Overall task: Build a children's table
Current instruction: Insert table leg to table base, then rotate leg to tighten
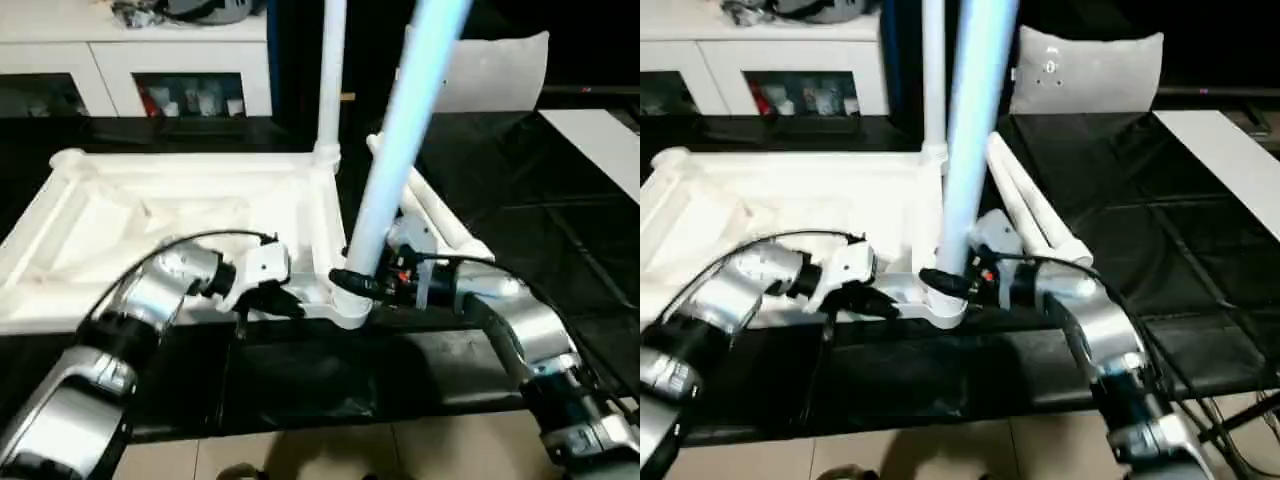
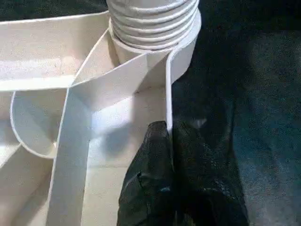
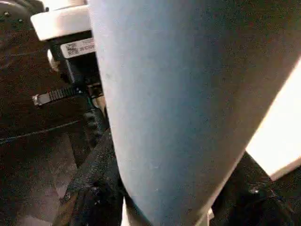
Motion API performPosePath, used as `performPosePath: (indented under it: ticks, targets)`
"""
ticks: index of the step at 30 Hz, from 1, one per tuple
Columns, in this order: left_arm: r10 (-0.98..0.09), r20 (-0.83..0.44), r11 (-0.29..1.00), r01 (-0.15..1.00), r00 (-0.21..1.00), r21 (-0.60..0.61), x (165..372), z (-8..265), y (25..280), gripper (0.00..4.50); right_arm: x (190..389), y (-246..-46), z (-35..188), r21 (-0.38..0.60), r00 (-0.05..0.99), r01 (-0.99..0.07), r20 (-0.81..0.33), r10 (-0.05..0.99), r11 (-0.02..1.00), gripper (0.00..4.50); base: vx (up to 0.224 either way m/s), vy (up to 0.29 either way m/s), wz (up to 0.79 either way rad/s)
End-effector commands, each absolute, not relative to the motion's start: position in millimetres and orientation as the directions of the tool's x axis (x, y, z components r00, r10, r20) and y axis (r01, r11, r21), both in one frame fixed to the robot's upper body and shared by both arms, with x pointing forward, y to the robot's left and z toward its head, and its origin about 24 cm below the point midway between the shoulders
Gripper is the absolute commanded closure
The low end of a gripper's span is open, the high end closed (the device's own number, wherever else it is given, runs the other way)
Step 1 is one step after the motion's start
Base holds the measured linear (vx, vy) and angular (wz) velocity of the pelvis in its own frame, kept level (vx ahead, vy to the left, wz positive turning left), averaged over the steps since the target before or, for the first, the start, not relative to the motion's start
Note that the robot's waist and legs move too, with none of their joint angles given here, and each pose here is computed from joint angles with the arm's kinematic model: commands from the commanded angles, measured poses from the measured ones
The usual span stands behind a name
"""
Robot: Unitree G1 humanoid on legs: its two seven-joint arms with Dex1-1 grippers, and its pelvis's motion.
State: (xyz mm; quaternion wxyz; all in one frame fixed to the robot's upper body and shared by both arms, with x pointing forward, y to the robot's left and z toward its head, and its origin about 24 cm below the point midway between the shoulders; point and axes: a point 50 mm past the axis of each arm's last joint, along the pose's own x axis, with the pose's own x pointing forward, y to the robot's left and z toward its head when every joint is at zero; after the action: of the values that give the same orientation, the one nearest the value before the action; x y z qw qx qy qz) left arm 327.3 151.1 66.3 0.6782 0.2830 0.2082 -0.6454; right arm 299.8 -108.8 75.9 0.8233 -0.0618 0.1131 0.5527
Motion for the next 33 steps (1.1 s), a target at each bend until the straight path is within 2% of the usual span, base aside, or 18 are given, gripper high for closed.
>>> performPosePath:
  ticks: [1,7,11,12,16,19,20,22,25,27,33]
  targets:
    - [-0.741,-0.648,0.048,0.977,0.176,0.210,339.3,86.5,160.7,4.50,276.8,-103.2,22.3,0.211,0.213,-0.920,-0.436,0.874,0.330,2.62,0.000,0.000,0.00]
    - [-0.736,-0.649,0.083,0.978,0.191,0.193,334.1,82.9,172.7,4.50,279.7,-96.0,22.7,0.208,0.225,-0.918,-0.429,0.875,0.338,2.62,0.000,0.000,0.00]
    - [-0.738,-0.640,0.145,0.977,0.212,0.156,324.1,77.4,183.5,4.50,281.8,-93.6,20.9,0.202,0.280,-0.895,-0.440,0.853,0.398,2.62,0.000,0.000,0.00]
    - [-0.732,-0.641,0.188,0.973,0.232,0.137,316.2,73.9,189.1,4.50,283.6,-94.2,19.6,0.193,0.325,-0.875,-0.445,0.835,0.444,2.62,0.000,0.000,0.00]
    - [-0.717,-0.649,0.247,0.963,0.257,0.108,302.5,70.3,191.9,4.50,287.2,-95.4,19.5,0.185,0.380,-0.847,-0.445,0.811,0.499,2.62,0.000,0.000,0.00]
    - [-0.712,-0.639,0.302,0.949,0.290,0.094,293.6,68.9,185.2,4.50,292.5,-95.5,20.4,0.175,0.422,-0.824,-0.445,0.789,0.539,2.62,0.000,0.000,0.00]
    - [-0.710,-0.625,0.347,0.934,0.324,0.090,285.4,69.2,172.9,4.50,299.0,-94.4,21.4,0.160,0.471,-0.795,-0.445,0.762,0.585,2.62,0.000,0.000,0.00]
    - [-0.713,-0.610,0.379,0.922,0.345,0.078,278.2,70.4,160.5,4.50,303.5,-92.4,21.8,0.151,0.504,-0.772,-0.445,0.740,0.617,2.62,0.000,0.000,0.00]
    - [-0.686,-0.617,0.407,0.906,0.384,0.112,275.5,71.5,147.0,4.50,307.4,-89.5,22.8,0.144,0.528,-0.757,-0.441,0.726,0.638,2.62,0.000,0.000,0.00]
    - [-0.663,-0.629,0.412,0.900,0.405,0.144,273.6,76.6,128.0,4.50,312.0,-88.6,22.8,0.138,0.550,-0.737,-0.446,0.706,0.661,2.62,0.000,0.000,0.00]
    - [-0.694,-0.581,0.436,0.891,0.425,0.132,274.4,83.7,110.8,4.50,314.6,-85.9,22.7,0.146,0.551,-0.734,-0.443,0.707,0.663,2.62,0.000,0.000,0.00]
